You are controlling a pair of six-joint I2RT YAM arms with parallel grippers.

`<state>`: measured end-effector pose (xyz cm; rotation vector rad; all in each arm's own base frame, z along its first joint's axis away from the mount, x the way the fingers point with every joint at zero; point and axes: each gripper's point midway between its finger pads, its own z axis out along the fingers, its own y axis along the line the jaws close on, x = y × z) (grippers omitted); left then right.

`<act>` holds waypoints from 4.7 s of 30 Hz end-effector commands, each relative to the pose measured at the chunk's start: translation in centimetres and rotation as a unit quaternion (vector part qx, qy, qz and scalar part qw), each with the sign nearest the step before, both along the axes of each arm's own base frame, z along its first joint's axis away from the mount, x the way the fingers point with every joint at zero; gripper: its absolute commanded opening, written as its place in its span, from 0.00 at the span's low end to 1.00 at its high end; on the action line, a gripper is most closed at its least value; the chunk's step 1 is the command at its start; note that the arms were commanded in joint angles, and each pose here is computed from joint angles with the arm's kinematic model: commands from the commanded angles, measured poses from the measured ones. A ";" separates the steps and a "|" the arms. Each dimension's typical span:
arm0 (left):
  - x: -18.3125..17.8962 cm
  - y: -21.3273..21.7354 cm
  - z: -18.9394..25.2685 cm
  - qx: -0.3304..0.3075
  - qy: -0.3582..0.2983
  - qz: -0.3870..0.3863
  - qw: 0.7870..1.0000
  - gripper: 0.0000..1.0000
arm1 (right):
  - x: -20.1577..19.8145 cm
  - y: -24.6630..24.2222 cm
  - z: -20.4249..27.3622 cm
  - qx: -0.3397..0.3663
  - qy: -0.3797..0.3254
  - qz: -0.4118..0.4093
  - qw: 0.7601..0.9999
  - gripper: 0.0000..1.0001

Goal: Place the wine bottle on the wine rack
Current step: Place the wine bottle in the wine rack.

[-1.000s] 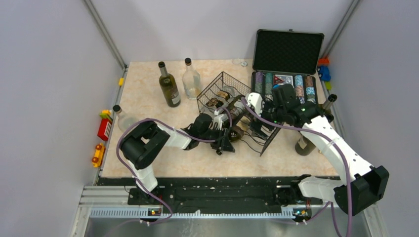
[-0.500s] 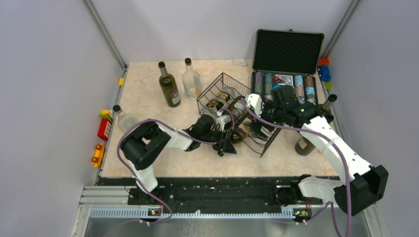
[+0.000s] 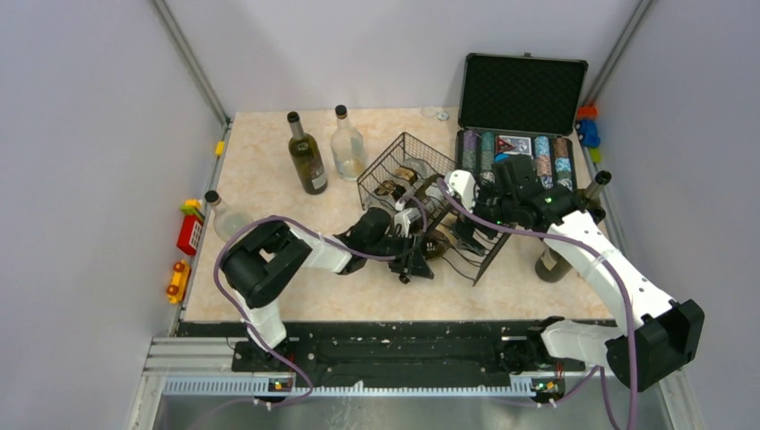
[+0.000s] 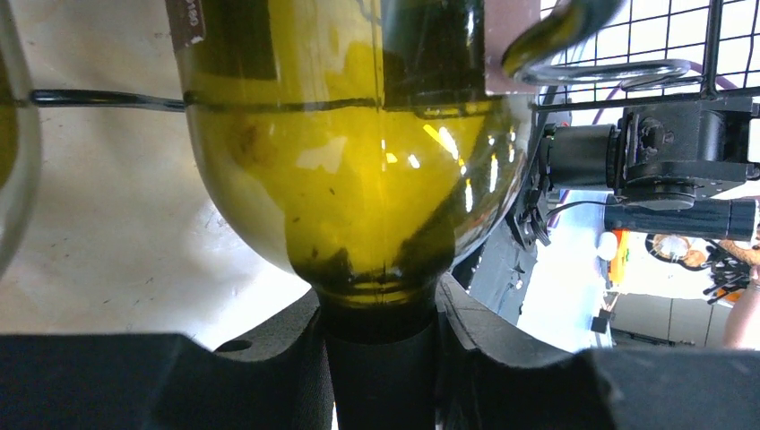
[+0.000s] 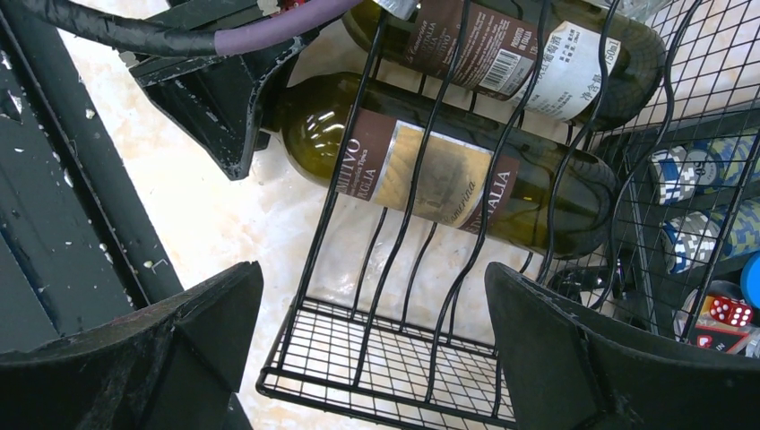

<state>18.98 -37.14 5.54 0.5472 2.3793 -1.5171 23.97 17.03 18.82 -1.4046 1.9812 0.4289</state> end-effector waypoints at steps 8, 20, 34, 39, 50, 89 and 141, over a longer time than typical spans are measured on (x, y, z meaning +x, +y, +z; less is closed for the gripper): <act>-1.6 -2.1 1.7 -0.031 -0.054 -0.052 0.997 0.14 | 0.3 -0.4 0.3 -0.001 -0.021 -0.001 1.000 0.97; -1.2 -1.9 1.2 -0.011 -0.054 -0.034 0.998 0.28 | 0.3 -0.4 0.2 -0.003 -0.019 -0.002 1.000 0.97; -1.0 -1.8 1.2 0.000 -0.049 -0.023 0.999 0.53 | 0.2 -0.5 0.2 -0.002 -0.019 -0.003 1.000 0.97; -1.1 -1.5 1.4 0.003 -0.054 -0.024 0.998 0.61 | 0.2 -0.6 0.4 -0.003 -0.021 -0.003 1.000 0.97; -1.1 -0.7 0.9 0.022 -0.074 -0.028 0.997 0.65 | 0.0 -0.7 0.2 -0.004 -0.021 -0.003 1.000 0.97; -0.6 -0.9 0.7 0.015 -0.073 -0.007 0.997 0.00 | 0.1 -0.7 -0.4 -0.010 -0.013 0.000 1.000 0.97; -1.4 1.0 3.9 0.027 -0.179 -0.068 0.981 0.87 | 0.0 -0.5 -1.1 -0.006 -0.008 0.000 1.000 0.97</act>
